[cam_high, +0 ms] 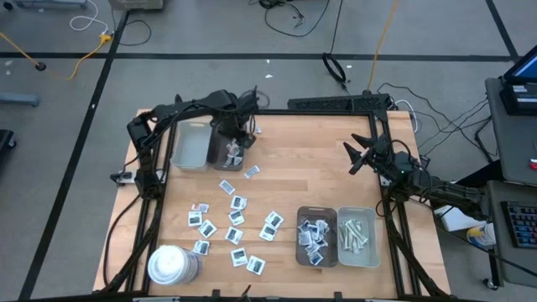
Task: Pick & Place First Aid Supplies
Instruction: Put the white ointment pack into the top black bin
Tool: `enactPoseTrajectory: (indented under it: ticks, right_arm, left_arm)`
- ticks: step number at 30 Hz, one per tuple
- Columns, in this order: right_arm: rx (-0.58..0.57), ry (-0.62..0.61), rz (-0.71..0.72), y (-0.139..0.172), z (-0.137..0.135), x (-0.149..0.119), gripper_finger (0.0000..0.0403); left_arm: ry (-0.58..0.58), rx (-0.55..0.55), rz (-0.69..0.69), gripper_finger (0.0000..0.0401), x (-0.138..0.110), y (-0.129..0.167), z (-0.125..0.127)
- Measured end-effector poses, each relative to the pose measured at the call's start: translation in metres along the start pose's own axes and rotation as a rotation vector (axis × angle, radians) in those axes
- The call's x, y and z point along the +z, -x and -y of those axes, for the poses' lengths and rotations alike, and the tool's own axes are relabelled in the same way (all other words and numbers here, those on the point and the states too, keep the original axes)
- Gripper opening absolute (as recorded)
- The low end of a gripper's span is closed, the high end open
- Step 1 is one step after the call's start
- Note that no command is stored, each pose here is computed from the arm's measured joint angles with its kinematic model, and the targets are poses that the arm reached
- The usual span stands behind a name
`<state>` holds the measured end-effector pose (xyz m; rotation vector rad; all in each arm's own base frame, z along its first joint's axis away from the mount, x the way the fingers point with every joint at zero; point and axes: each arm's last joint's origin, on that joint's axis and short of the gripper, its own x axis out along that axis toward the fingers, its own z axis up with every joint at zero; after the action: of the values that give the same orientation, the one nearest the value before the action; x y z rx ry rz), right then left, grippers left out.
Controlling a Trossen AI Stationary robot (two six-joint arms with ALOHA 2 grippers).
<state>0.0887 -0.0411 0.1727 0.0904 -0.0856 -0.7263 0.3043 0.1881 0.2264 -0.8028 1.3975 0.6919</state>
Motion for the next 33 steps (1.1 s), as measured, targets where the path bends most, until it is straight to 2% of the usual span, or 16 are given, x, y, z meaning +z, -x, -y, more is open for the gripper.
enactPoseTrajectory:
  ticks: [8,15,21,28,33]
  right_arm:
    - [0.000,0.000,0.000,0.000,0.000,0.000,0.0220]
    - [0.000,0.000,0.000,0.000,0.000,0.000,0.0222]
    - [0.000,0.000,0.000,0.000,0.000,0.000,0.0220]
    - [0.000,0.000,0.000,0.000,0.000,0.000,0.0221]
    - [0.000,0.000,0.000,0.000,0.000,0.000,0.0220]
  left_arm:
    - [-0.032,-0.035,0.079,0.0185,0.029,0.032,-0.006]
    - [-0.082,-0.024,0.067,0.0165,0.061,0.037,-0.006]
    - [-0.166,-0.037,0.102,0.0170,0.087,0.038,0.003]
    - [-0.323,-0.050,0.108,0.0190,0.107,0.024,0.007]
    - [-0.360,-0.040,0.058,0.0199,0.115,0.001,0.005]
